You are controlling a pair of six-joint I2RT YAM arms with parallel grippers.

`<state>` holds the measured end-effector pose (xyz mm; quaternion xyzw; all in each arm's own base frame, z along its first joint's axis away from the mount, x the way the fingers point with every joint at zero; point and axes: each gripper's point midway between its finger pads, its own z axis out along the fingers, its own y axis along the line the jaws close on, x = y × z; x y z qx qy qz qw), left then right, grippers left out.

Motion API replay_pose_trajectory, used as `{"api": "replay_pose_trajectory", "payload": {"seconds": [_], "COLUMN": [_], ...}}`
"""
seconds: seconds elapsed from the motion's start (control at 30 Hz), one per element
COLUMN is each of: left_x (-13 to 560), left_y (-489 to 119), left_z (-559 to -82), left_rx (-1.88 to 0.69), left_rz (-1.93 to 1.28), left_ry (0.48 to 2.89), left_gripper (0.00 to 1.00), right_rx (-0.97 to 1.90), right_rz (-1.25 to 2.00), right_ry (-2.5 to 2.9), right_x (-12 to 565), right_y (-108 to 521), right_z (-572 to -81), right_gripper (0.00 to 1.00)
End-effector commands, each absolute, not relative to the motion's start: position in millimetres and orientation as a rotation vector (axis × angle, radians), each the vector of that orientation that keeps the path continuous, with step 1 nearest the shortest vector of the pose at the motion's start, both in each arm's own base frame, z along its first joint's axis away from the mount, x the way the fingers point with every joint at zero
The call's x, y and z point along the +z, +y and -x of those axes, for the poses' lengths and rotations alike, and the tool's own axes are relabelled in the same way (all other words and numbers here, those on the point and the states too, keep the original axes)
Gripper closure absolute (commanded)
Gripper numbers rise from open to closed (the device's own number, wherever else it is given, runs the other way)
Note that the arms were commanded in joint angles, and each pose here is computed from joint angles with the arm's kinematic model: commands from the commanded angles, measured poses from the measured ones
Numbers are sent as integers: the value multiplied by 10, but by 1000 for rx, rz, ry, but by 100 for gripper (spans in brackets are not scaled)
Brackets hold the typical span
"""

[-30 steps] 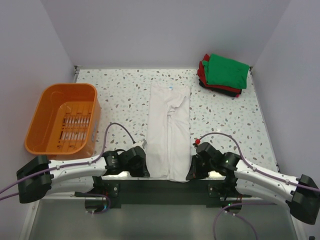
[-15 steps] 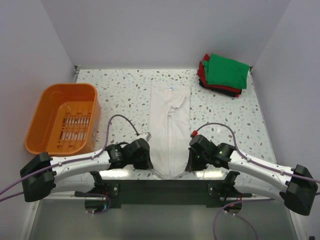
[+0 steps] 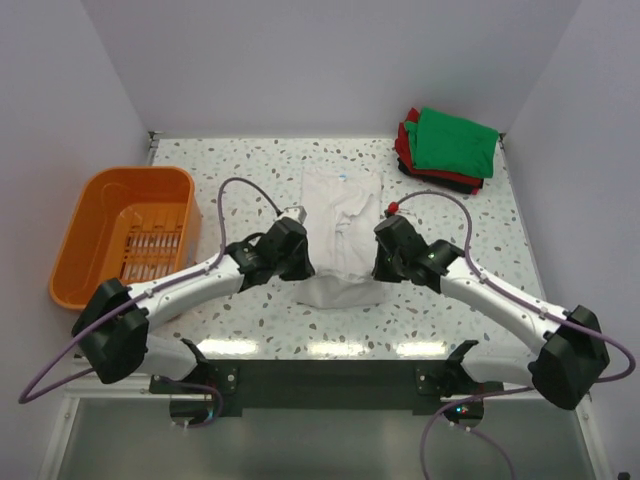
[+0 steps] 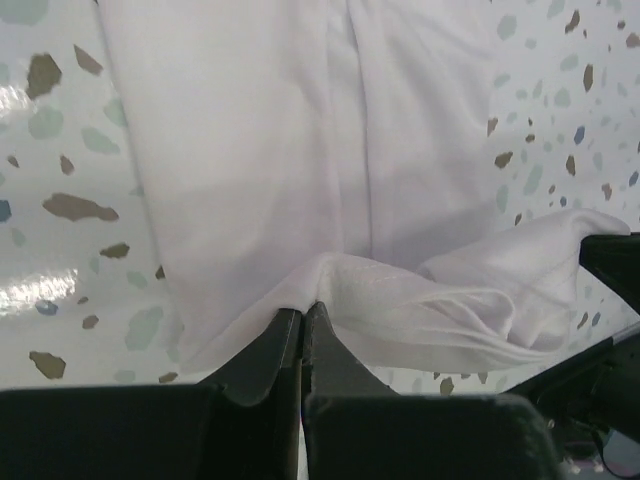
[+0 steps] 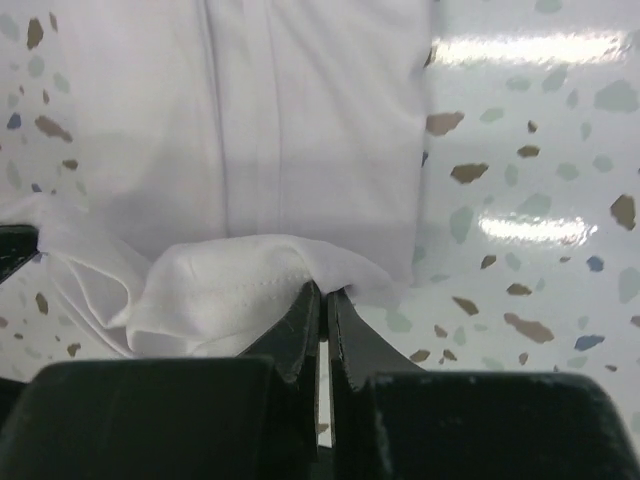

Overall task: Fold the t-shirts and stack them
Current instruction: Fold the tshirt

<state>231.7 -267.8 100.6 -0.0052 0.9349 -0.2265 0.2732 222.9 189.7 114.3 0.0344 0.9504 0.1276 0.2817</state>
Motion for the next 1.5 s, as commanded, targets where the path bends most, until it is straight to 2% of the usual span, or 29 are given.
{"api": "replay_pose_trajectory", "payload": {"seconds": [0.0,0.2,0.43,1.07,1.13,1.17,1.23,1.27,1.3,1.33,1.37,1.4,1.43,1.47], "left_x": [1294,1396,1220,837,848,858,922,952,985,1035,1072,1096,1189,1186], "left_y": [-2690,-2670,-2638,-2569,-2573,-2571,-2581,-2592,-2592,-2591,-2583,-2571,-2562,-2537], "left_z": [-2775,-3243,-3647,-4191,-4220,-4235,-4252,-4255,-4257,-4250,-4244,-4232,-4216,-4173], "left_rx": [-583,-540,-486,-406,-397,-397,-408,-411,-413,-419,-419,-417,-425,-423], "left_rz": [19,48,36,85,72,70,57,49,45,41,40,37,36,36], "left_ry": [2391,2338,2360,2446,2449,2446,2431,2426,2420,2411,2406,2404,2388,2392], "left_gripper": [100,100,100,100,91,72,56,34,25,19,9,3,0,0], "right_rx": [291,232,212,232,240,234,231,227,231,230,233,225,223,221], "right_rz": [-48,-44,-101,-179,-183,-189,-201,-205,-207,-207,-211,-211,-209,-207], "right_ry": [2437,2354,2374,2473,2472,2477,2473,2471,2469,2467,2456,2457,2455,2458], "right_x": [1332,1527,1400,926,960,967,1007,1040,1071,1098,1171,1177,1201,1215], "right_y": [1888,1864,1801,1806,1834,1817,1809,1795,1794,1785,1771,1750,1736,1719], "right_z": [-2667,-3185,-3621,-4223,-4251,-4252,-4255,-4241,-4232,-4217,-4197,-4169,-4146,-4108], "right_gripper": [100,100,100,100,98,94,83,78,63,53,45,28,20,8]}}
